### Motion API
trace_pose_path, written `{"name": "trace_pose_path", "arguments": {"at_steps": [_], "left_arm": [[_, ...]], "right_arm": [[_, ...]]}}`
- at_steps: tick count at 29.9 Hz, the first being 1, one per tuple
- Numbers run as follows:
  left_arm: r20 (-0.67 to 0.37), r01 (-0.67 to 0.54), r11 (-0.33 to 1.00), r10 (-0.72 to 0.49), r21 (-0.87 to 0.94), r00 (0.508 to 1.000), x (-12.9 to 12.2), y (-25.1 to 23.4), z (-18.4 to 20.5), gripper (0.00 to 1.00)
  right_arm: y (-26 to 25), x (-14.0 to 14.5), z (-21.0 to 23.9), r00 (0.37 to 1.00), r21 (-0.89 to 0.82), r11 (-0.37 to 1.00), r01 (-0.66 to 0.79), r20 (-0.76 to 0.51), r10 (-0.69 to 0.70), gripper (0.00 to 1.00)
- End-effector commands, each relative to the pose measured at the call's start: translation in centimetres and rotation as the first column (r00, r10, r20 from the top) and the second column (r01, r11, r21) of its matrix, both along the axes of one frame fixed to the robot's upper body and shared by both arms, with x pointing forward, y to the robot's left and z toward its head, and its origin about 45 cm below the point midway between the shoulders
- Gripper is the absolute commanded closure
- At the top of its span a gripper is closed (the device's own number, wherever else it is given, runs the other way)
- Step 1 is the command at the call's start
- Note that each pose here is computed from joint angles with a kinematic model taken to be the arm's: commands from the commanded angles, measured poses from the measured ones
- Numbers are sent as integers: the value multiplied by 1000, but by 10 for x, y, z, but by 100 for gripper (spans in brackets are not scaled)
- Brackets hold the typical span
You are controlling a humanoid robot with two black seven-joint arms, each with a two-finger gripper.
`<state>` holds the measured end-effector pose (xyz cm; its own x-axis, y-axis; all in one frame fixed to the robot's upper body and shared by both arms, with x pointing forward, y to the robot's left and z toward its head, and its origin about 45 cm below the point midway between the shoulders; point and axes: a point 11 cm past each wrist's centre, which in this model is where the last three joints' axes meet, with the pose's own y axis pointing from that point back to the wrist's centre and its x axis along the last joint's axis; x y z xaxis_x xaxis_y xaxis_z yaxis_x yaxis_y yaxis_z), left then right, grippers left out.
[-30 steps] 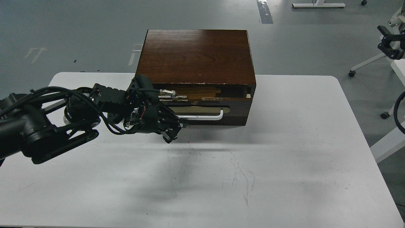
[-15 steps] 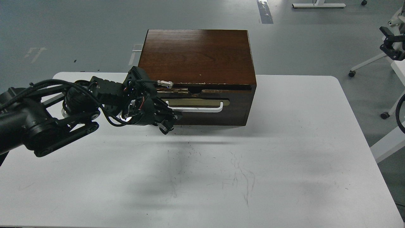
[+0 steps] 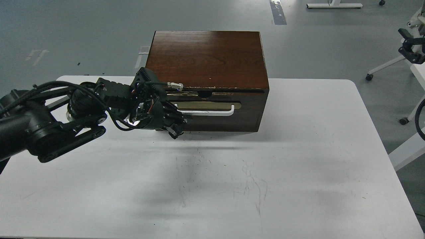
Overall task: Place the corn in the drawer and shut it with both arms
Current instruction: 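Push the drawer front with the left hand into the box until shut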
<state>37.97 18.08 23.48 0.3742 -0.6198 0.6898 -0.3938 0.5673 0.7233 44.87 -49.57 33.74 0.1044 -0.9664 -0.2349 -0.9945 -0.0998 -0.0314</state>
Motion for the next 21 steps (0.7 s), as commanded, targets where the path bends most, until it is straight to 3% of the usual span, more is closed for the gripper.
{"name": "trace_pose_path", "arguments": {"at_steps": [1, 21], "left_arm": [[1, -11, 1000, 11, 1, 1000, 4, 0, -1, 100], [-20, -4, 1000, 3, -22, 1000, 1, -5, 0, 100]], "right_arm": [[0, 0, 0, 1000, 0, 1000, 1, 0, -1, 0], [-1, 0, -1, 1000, 0, 1000, 1, -2, -1, 0]]}}
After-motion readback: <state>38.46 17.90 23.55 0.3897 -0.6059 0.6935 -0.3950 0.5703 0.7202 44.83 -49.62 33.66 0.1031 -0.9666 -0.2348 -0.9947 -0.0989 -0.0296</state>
